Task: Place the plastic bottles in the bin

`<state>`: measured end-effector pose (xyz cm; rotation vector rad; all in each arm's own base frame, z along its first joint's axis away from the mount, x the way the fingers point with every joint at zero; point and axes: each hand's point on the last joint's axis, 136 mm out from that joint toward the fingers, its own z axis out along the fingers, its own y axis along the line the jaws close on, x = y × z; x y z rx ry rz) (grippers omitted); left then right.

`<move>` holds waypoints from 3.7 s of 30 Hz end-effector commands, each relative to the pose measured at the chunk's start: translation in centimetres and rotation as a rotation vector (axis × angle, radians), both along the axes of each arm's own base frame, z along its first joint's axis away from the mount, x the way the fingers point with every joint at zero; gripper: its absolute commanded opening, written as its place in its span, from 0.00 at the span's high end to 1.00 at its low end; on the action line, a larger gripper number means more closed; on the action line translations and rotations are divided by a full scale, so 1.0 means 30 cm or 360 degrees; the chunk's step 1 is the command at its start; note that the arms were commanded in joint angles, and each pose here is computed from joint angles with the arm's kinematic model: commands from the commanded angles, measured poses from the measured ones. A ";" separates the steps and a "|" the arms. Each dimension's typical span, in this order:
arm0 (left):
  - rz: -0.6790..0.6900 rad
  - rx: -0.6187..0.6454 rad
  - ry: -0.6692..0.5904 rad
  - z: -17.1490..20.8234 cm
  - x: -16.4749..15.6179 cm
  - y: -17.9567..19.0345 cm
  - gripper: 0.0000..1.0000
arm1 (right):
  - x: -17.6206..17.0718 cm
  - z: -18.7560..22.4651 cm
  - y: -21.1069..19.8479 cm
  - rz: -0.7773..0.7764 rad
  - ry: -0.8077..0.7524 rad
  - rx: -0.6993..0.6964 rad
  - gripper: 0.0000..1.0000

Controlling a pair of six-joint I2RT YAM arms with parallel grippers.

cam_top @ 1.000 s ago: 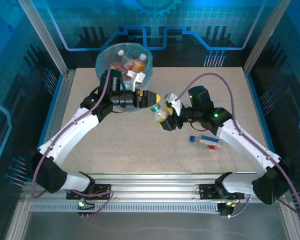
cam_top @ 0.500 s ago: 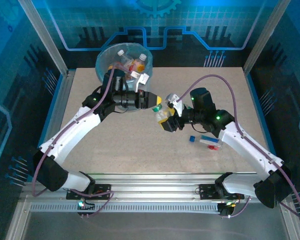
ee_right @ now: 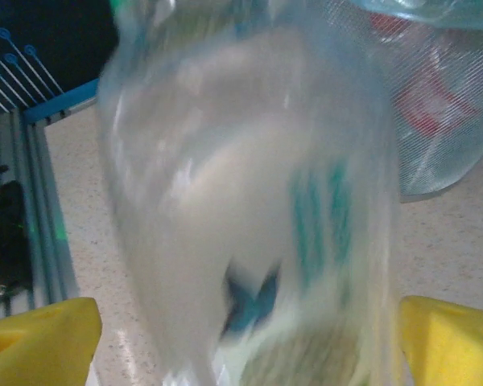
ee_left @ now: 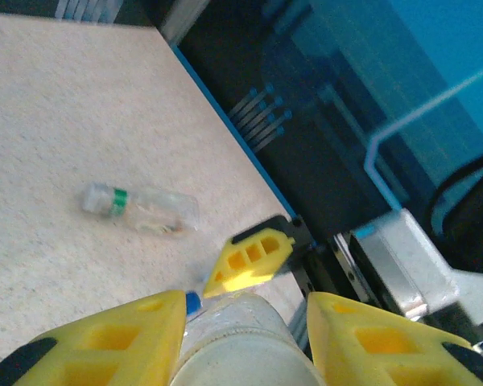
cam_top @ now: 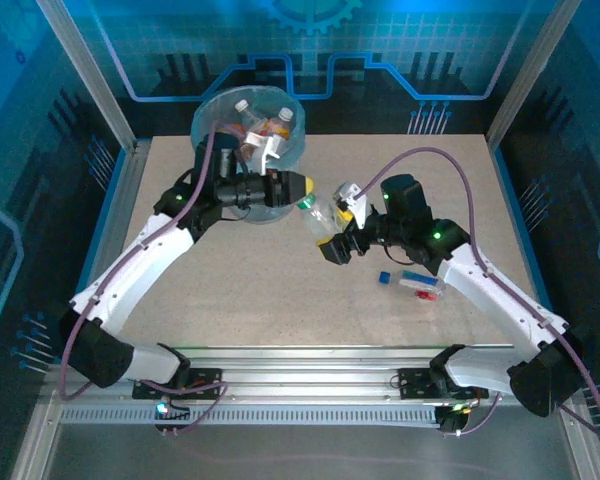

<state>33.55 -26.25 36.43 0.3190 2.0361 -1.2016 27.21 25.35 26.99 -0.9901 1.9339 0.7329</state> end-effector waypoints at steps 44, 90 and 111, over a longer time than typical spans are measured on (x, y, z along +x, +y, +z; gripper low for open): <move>0.0918 0.1735 -0.1082 0.157 0.687 0.304 0.33 | 0.044 0.076 -0.061 -0.0201 -0.0310 -0.0304 0.00; 0.0722 0.1291 0.0172 -0.403 0.724 0.524 0.36 | 0.001 0.046 0.015 -0.0109 -0.0273 -0.0341 0.00; 0.0761 0.1076 0.0081 -0.268 0.761 0.506 0.22 | 0.003 0.074 -0.008 -0.0172 -0.0299 -0.0333 0.00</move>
